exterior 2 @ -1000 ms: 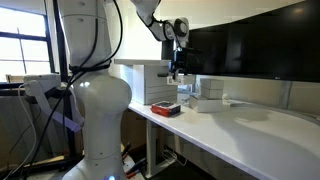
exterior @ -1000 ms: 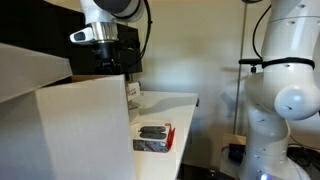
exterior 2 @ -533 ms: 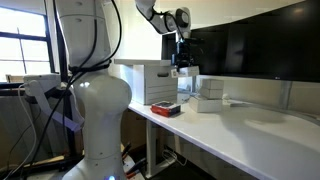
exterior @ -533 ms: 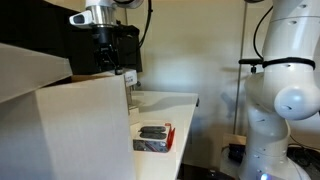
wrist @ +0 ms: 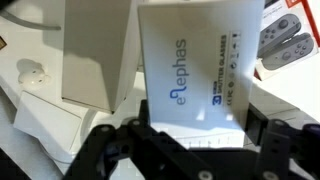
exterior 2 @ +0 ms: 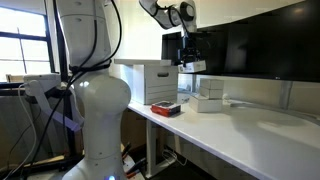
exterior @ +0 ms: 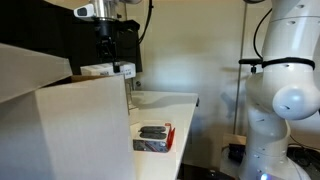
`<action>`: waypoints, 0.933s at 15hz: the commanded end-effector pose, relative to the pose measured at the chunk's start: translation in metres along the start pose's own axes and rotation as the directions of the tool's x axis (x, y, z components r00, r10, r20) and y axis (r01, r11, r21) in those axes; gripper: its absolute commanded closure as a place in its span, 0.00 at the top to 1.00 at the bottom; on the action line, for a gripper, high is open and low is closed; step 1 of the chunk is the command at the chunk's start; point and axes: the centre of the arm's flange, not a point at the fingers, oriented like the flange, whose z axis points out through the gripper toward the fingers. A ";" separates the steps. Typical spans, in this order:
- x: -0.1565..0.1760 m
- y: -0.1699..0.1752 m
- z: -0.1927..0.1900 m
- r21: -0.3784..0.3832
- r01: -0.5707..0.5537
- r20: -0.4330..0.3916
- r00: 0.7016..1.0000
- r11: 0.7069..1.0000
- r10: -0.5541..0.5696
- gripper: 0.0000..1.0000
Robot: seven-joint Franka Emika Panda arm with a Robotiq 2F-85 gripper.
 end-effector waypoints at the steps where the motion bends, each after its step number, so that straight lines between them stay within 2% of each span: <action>1: -0.007 0.015 -0.008 -0.050 -0.080 0.000 0.997 0.996 0.080 0.61; 8: -0.027 0.040 -0.007 -0.058 -0.199 -0.026 0.980 0.978 0.198 0.61; 14: -0.043 0.060 -0.002 -0.060 -0.257 -0.059 0.966 0.965 0.254 0.61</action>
